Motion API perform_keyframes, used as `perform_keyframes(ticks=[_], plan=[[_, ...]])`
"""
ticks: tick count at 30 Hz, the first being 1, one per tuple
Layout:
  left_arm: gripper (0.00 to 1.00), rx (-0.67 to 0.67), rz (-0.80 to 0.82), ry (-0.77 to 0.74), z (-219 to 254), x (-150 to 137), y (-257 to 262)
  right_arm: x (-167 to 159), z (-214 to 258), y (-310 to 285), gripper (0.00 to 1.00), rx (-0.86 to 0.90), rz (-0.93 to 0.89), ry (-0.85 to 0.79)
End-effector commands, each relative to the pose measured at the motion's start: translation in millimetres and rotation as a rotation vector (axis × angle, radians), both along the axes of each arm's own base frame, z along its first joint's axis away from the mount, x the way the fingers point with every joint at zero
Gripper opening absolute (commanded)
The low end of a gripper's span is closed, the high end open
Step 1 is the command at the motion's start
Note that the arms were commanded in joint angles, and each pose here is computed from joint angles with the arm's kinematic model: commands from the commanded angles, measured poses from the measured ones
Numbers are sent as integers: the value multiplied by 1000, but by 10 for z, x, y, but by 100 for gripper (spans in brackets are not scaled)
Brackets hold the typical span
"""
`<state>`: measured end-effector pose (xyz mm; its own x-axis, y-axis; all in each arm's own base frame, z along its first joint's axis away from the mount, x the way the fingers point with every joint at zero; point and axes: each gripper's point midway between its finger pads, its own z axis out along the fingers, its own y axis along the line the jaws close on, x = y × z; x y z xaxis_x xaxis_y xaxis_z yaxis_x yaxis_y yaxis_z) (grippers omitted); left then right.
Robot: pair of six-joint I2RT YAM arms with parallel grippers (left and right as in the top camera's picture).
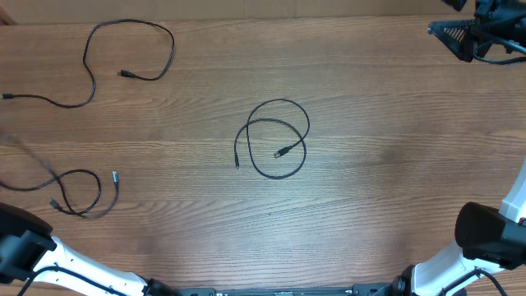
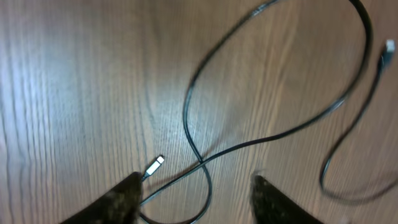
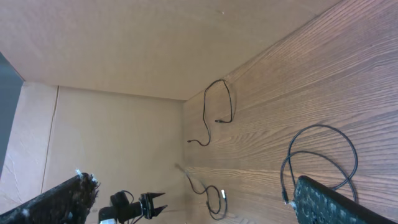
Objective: Untangle cables
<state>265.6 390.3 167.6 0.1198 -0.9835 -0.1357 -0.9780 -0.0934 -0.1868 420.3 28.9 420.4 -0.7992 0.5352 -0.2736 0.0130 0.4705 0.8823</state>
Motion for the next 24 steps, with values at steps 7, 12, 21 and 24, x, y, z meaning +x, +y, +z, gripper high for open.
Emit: perform_keyframes(ticks=[7, 12, 21, 24], plan=[[62, -292, -434, -384, 237, 547, -845, -11, 40, -20, 100, -11, -4, -19], [72, -276, -464, -411, 469, 476, -958, -11, 40, -20, 100, -11, -4, -19], [100, -91, -504, -462, 1352, 197, -1321, -11, 39, -20, 100, -11, -4, -19], [100, -2, -528, -474, 1650, 89, -1500, -11, 39, -20, 100, -11, -4, -18]])
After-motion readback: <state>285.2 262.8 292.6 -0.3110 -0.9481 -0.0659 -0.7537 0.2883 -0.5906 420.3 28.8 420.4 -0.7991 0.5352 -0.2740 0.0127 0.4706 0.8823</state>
